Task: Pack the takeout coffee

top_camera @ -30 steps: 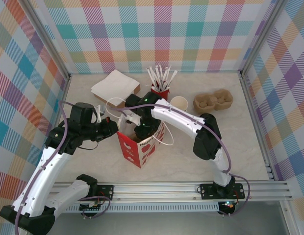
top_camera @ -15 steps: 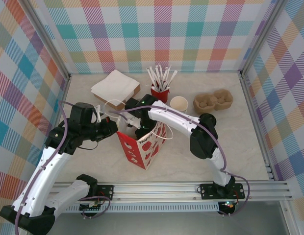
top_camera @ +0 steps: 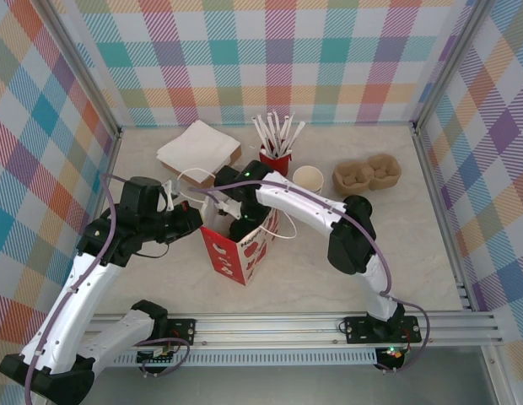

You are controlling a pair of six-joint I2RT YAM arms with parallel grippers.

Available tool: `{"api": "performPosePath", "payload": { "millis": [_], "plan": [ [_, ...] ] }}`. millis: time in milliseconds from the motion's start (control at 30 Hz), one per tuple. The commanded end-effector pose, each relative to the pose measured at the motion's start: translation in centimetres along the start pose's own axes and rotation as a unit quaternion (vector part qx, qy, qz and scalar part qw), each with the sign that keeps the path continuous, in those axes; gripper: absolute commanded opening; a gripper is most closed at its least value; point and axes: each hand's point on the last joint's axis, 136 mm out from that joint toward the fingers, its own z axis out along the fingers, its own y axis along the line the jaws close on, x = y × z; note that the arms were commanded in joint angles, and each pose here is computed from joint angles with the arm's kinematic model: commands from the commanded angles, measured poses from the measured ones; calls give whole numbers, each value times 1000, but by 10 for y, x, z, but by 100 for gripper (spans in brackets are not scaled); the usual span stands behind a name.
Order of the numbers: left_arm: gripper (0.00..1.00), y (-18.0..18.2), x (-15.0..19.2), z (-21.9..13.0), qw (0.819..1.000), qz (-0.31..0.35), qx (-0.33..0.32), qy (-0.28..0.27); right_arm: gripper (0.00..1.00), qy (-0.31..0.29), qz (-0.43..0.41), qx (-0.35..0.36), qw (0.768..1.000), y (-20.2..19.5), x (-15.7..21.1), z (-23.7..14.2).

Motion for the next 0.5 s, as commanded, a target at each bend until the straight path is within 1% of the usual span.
{"api": "performPosePath", "payload": {
  "millis": [0,100,267,467],
  "plan": [
    [3,-11,-2,-9,1000,15,16,-11,76,-84,18,1,996,4,-12,-61],
    [3,-8,1,-8,1000,12,14,-9,82,-116,22,-1,993,5,-18,-82],
    [3,-4,5,-7,1000,4,13,-9,88,-148,25,-8,989,7,-22,-110],
    [3,0,11,-3,1000,-4,12,-4,91,-193,38,-10,980,6,-24,-148]
  ]
}}
